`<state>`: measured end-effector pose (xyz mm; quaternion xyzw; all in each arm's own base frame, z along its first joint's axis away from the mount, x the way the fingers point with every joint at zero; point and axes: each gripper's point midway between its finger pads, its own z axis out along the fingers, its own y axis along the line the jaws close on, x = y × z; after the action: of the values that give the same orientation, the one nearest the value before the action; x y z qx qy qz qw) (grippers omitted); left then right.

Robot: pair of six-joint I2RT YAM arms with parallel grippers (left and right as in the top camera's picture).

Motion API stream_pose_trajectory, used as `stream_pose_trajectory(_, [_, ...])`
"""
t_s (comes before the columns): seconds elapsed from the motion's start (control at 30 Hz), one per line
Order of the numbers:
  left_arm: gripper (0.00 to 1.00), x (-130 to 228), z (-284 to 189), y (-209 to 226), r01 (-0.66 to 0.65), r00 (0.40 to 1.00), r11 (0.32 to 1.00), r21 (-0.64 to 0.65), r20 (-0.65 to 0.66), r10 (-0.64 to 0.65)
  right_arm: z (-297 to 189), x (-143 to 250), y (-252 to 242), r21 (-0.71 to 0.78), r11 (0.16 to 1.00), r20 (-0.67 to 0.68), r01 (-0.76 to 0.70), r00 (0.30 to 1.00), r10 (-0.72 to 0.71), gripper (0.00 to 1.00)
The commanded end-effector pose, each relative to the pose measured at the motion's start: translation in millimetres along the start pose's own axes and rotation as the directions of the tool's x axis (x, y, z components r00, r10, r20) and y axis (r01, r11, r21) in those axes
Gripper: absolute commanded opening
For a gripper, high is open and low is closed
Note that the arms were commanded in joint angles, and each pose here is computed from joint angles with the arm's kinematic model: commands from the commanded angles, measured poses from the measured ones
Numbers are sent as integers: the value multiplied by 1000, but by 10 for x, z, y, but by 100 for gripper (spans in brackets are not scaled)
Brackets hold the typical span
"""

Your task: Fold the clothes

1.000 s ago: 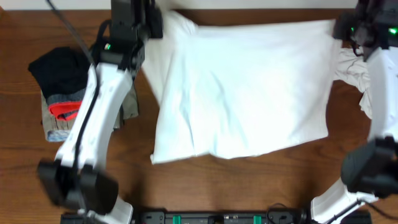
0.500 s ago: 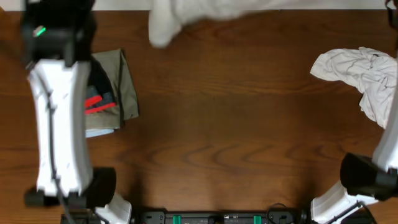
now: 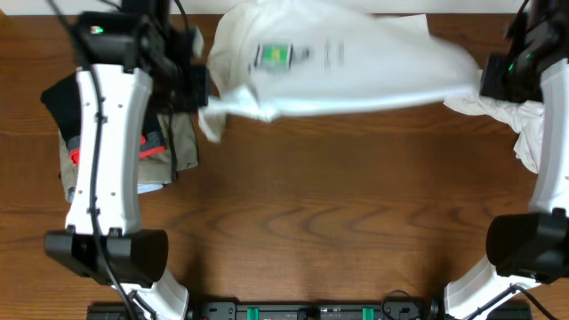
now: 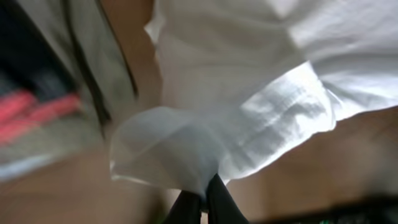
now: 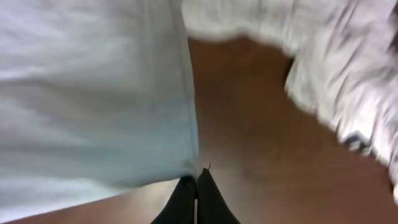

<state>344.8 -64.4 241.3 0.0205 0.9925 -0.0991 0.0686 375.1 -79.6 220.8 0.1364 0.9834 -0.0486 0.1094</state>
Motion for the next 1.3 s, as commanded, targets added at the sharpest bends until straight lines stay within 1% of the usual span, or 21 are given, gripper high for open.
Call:
stream_pose_trajectory(0.0, [6,317,295,3,9,989,1000,4,-148,-9,327,294,-123,78,997,-133,20,991,-9,1])
stream_pose_trajectory(0.1, [6,591,598,47,24,961,1000,-7,-274,-25,561,543,-151,99,994,-230,39,973,-15,1])
stream_pose_trajectory(0.17, [6,773,773,20,45,937,999,19,-348,-36,672,688,-159,101,994,-281,47,959,-17,1])
stream_pose_trajectory(0.23, [6,926,906,-9,71,913,996,46,-404,-47,752,826,-167,103,993,-329,56,944,-19,1])
stream_pose_trajectory(0.37, [6,1183,1046,7,102,869,994,46,-491,-66,855,1048,-185,106,992,-403,69,915,-21,1])
stream_pose_trajectory(0.5, [6,1314,1102,19,116,843,992,42,-532,-76,941,1238,-197,109,991,-460,76,888,-17,1])
stream_pose_trajectory(0.67, [6,1337,1098,21,118,839,992,40,-539,-78,1005,1344,-223,116,991,-487,66,873,-2,1])
stream_pose_trajectory(0.8, [6,1342,1095,24,117,838,992,38,-541,-78,1002,1358,-234,116,991,-493,64,870,2,1])
stream_pose_trajectory(0.87, [6,1300,1122,36,110,849,993,36,-523,-75,1014,1337,-232,116,991,-484,61,875,3,1])
stream_pose_trajectory(0.93, [6,1200,1178,38,99,873,994,45,-483,-65,1044,1283,-226,116,992,-462,56,887,4,1])
stream_pose_trajectory(1.07, [6,847,1339,69,61,940,997,51,-338,-41,1179,987,-197,123,992,-336,9,941,33,1])
stream_pose_trajectory(1.13, [6,655,1401,158,64,964,998,-1,-258,-62,1232,831,-180,120,993,-272,-12,961,44,1])
stream_pose_trajectory(1.27, [6,327,1458,320,74,990,993,-92,-116,-84,1277,657,-163,116,992,-198,-46,978,68,1])
